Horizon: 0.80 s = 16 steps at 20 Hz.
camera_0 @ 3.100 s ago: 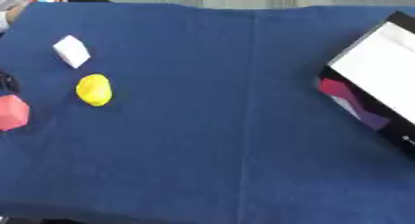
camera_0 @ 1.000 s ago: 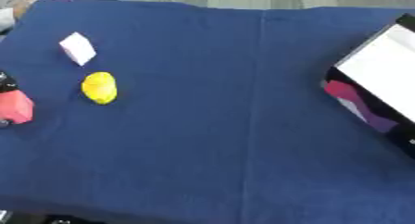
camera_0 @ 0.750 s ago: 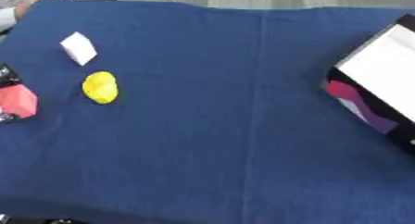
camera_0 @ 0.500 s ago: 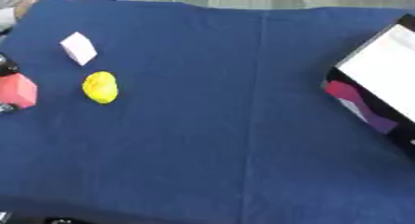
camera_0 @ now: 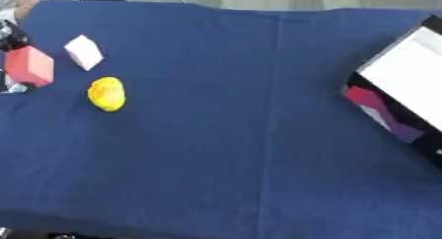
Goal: Pick up the objects with one hand, pass them to the other hand, and then place them into the box on the other side of the table.
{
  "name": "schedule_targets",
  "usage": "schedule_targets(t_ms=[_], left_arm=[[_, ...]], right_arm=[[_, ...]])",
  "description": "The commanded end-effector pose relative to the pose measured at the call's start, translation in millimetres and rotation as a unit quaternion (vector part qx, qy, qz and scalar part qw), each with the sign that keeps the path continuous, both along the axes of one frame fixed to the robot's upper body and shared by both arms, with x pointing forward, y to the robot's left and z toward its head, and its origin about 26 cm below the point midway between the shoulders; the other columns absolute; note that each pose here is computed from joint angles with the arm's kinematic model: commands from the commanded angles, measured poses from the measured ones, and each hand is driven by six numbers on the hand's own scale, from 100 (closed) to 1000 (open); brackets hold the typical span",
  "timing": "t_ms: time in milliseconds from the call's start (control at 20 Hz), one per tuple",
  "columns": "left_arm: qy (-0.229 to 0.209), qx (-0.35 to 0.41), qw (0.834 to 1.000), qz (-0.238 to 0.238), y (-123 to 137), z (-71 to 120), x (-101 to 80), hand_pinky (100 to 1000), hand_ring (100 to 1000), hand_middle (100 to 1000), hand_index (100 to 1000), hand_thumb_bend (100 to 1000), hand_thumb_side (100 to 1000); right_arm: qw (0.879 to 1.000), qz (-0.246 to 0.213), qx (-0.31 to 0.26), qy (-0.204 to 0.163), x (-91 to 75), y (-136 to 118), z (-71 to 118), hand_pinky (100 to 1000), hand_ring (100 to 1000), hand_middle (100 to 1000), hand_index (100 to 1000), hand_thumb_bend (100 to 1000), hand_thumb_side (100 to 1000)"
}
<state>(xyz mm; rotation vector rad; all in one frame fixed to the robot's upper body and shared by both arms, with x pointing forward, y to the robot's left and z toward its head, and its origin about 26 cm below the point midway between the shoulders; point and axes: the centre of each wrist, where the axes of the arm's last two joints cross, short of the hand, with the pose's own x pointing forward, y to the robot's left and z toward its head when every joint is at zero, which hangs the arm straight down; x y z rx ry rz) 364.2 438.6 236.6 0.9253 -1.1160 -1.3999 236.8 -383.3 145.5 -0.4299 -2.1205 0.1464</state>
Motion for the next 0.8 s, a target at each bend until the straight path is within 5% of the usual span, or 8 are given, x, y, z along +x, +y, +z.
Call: schedule_targets(t_ms=[50, 200, 800], left_arm=[[-0.035, -0.002, 0.999, -0.019, -9, 21.2, -0.4, 742, 672, 565, 539, 166, 100], [-0.054, -0.028, 0.997, -0.044, -26, 21.3, 4.6, 737, 665, 559, 537, 100, 100], [-0.102, -0.127, 0.98, -0.113, -89, 4.0, 19.8, 718, 626, 540, 536, 100, 140]], right_arm=[[0.999, 0.018, -0.02, -0.019, 1.7, -1, 16.3, 962, 1000, 1000, 1000, 100, 536], [0.999, 0.031, -0.023, -0.028, 4.8, 0, 22.5, 962, 1000, 1000, 1000, 100, 534], [0.989, 0.121, -0.061, -0.053, 26.7, 15, 65.1, 960, 1000, 1000, 1000, 100, 524]])
